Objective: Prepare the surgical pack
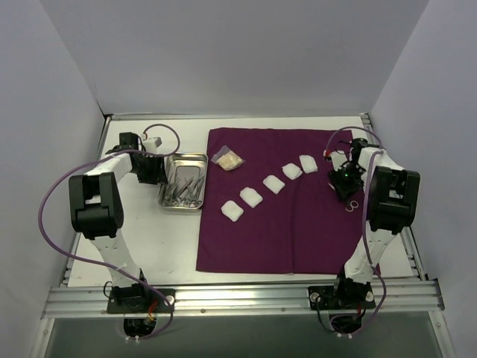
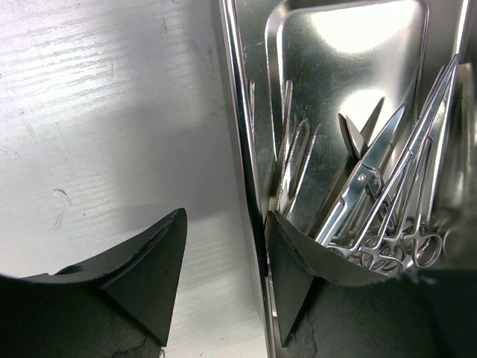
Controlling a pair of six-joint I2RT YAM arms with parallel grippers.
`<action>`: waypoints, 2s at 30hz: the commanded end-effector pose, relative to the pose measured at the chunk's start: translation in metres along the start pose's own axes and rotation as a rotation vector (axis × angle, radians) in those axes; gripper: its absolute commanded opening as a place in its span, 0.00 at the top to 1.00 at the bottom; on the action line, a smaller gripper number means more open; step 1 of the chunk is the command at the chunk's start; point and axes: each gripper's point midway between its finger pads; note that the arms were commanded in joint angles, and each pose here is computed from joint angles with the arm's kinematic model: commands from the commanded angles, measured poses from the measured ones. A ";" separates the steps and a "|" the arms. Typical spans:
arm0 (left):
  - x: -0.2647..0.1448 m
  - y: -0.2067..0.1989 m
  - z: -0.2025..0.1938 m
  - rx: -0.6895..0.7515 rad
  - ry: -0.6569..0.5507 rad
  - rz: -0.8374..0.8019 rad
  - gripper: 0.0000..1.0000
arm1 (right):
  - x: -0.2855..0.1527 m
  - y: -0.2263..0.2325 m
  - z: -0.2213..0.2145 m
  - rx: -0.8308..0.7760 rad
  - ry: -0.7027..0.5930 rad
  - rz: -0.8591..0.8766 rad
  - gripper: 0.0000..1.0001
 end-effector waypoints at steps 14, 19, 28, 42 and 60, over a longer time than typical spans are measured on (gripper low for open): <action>-0.004 -0.002 0.016 0.026 -0.046 -0.005 0.44 | 0.015 0.012 -0.029 -0.060 0.199 -0.037 0.95; -0.006 -0.003 0.017 0.027 -0.049 -0.005 0.44 | 0.004 0.013 -0.026 -0.078 0.173 -0.043 1.00; -0.009 -0.005 0.018 0.027 -0.056 -0.011 0.44 | -0.021 0.006 0.008 -0.058 0.050 -0.048 1.00; -0.008 -0.006 0.018 0.027 -0.054 -0.013 0.44 | -0.059 0.013 0.076 -0.037 -0.135 -0.105 1.00; -0.009 -0.006 0.018 0.026 -0.057 -0.014 0.43 | -0.207 0.259 0.386 0.395 -1.049 0.145 1.00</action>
Point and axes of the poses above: each gripper's point midway between its finger pads, its own x axis out along the fingers, its own y axis along the line the jaws close on, z = x × y, and after that the axes turned 12 degrees about -x, right-handed
